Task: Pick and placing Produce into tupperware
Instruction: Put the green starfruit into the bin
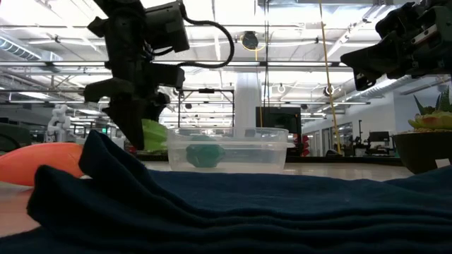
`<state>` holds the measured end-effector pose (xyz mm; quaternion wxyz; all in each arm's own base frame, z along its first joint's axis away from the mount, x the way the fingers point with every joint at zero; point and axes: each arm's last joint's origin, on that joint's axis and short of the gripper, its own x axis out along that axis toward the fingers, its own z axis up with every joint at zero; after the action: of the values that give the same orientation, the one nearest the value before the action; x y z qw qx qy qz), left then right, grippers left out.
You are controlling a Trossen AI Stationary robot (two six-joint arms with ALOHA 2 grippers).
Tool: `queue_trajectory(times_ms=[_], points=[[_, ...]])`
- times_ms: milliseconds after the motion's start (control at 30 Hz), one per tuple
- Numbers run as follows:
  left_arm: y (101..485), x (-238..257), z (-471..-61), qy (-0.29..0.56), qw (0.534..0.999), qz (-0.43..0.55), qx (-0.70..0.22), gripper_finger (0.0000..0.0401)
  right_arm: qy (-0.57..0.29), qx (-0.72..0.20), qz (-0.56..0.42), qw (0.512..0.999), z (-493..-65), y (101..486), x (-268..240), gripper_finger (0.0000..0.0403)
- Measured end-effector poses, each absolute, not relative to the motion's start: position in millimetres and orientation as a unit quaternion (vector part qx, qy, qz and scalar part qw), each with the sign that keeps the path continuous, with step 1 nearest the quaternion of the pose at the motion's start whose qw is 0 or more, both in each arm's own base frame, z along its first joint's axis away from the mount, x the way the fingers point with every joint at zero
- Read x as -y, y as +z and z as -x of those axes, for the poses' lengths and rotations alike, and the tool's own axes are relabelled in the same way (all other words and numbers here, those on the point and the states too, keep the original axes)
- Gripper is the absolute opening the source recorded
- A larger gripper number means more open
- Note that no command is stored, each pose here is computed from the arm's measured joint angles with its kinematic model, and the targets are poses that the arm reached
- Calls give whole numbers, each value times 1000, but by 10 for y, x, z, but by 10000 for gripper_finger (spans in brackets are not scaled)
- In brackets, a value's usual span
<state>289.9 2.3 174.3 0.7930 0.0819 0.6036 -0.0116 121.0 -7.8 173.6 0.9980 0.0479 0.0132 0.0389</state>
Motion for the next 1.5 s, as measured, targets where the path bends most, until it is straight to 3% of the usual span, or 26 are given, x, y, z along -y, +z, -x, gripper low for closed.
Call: queue_trajectory(times_ms=[233,467,767,933,1500], points=[[1902,-29,-2980,-8,798,-97,-595,204,39,-13,-48,998,-1210,1736,78,0],[2030,-31,-3045,-12,805,-109,-584,231,39,-13,-48,998,-1210,1735,78,0],[2088,-52,-3077,-13,809,-113,-576,206,39,-13,-48,998,-1210,1735,78,0],[2089,-68,-3082,-9,811,-110,-574,222,39,-13,-48,998,-1210,1735,78,0],[2377,-50,-3330,-5,879,-65,-473,222,39,-13,-48,998,-1210,1735,78,0]])
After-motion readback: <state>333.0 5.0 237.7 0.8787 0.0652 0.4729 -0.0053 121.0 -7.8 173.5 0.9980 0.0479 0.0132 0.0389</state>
